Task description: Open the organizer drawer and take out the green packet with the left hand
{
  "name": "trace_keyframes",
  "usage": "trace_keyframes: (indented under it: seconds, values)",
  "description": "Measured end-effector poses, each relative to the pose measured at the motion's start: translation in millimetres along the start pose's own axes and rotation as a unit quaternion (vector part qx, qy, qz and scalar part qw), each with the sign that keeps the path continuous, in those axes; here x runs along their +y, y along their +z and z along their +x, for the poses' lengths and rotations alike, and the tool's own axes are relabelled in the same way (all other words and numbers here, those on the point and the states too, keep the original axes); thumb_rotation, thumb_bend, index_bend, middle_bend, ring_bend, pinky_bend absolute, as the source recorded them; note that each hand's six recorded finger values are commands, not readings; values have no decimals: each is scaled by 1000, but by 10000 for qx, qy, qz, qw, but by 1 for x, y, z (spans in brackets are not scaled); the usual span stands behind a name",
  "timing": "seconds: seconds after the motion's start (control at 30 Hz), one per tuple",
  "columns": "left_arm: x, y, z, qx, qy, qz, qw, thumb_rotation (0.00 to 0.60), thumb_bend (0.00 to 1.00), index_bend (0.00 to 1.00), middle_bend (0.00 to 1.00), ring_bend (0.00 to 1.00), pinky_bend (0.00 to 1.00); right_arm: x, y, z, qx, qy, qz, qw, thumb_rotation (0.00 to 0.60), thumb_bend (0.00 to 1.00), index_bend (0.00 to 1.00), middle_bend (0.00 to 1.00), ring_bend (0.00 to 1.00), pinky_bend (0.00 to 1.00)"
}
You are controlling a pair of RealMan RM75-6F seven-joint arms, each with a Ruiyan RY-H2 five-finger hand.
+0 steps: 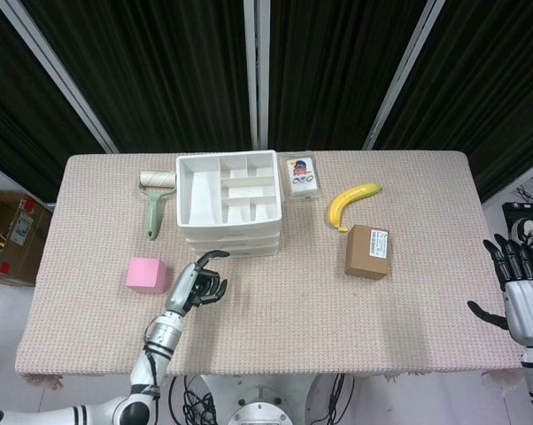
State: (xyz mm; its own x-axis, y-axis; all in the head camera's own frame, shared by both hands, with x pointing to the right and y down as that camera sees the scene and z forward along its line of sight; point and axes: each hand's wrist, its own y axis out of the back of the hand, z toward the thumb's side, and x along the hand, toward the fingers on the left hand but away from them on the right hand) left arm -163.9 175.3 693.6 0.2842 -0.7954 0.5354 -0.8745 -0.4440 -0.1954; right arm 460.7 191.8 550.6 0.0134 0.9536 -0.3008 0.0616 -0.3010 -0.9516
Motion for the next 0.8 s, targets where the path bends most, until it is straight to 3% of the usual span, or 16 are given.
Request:
trace_keyframes:
  seconds: [0.13, 0.27, 0.5, 0.8]
  values:
    - [-17, 5, 10, -6, 180, -891, 9959, 600, 458, 193, 840, 904, 1000, -1, -1, 1, -40, 20, -3, 10000, 600, 25, 0, 0, 0, 0]
    - [-27, 10, 17, -47, 380, -1475, 9883, 600, 457, 185, 840, 903, 1000, -2, 0, 2, -37, 35, 6, 10000, 600, 26, 0, 0, 0, 0]
    - [-33, 13, 22, -120, 698, -1875, 9797, 600, 460, 185, 840, 903, 1000, -4, 0, 4, -62, 97, 18, 9999, 600, 26, 0, 0, 0, 0]
    - [-49, 19, 28, -271, 564, -2090, 9759, 600, 459, 187, 840, 903, 1000, -4, -5, 11, -172, 138, 21, 9998, 600, 26, 0, 0, 0, 0]
